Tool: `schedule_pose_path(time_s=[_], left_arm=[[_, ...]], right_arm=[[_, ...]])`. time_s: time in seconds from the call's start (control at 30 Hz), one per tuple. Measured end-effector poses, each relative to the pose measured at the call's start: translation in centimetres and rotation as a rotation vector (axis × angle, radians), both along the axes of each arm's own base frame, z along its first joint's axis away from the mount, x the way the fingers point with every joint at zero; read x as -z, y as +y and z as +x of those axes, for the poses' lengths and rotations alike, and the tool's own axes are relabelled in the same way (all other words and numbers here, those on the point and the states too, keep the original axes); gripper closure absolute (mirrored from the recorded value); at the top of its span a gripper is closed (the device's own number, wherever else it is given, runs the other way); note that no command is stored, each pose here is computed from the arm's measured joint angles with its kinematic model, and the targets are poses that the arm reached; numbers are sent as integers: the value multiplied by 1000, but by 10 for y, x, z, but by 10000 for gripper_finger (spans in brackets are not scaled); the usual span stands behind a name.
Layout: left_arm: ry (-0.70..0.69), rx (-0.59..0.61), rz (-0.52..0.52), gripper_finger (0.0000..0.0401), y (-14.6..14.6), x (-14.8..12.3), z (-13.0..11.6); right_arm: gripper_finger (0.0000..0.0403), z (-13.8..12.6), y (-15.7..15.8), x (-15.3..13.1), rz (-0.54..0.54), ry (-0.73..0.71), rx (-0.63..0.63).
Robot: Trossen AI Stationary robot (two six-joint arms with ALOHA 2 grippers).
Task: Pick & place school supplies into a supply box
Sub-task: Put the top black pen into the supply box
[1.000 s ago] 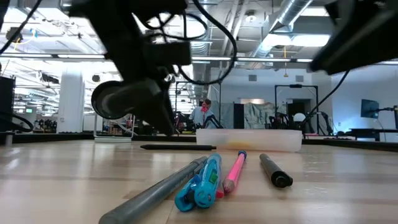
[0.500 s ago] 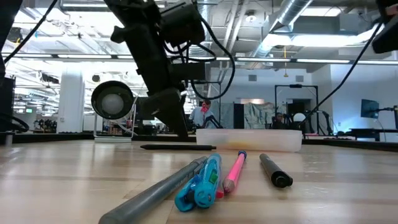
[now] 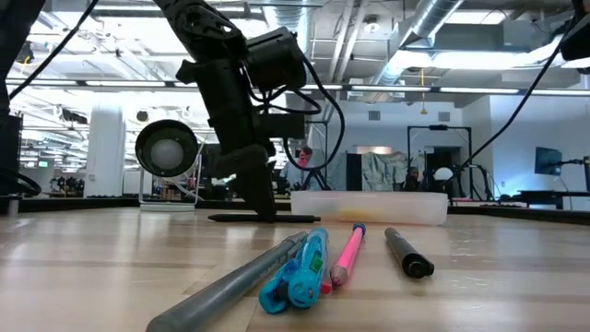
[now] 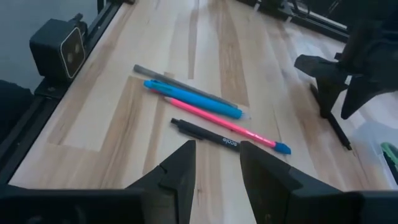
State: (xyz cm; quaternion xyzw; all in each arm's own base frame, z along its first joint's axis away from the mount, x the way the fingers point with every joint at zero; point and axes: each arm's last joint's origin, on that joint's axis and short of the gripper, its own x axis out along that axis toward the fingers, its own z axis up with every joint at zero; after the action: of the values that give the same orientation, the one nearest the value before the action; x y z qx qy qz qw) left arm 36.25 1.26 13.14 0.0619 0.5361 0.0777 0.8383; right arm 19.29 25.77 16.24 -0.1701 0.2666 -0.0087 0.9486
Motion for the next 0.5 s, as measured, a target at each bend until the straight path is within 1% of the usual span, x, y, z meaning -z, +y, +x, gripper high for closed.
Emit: schedule_pose_path(time_s=[0.1,0.17,0.3,0.5], left_arm=[[2,-6,-38,226,4,0,0],[1,-17,-88,239,6,1,-1],[26,-30,-169,281,6,2,-3],[67,-18,-184,345,-4,4,-6]], right_arm=[[285,2,-1,0,-1,1,6],[285,1,-1,0,-2,1,6],[285,1,-1,0,-4,3,6],[285,1,-1,0,-4,3,5]])
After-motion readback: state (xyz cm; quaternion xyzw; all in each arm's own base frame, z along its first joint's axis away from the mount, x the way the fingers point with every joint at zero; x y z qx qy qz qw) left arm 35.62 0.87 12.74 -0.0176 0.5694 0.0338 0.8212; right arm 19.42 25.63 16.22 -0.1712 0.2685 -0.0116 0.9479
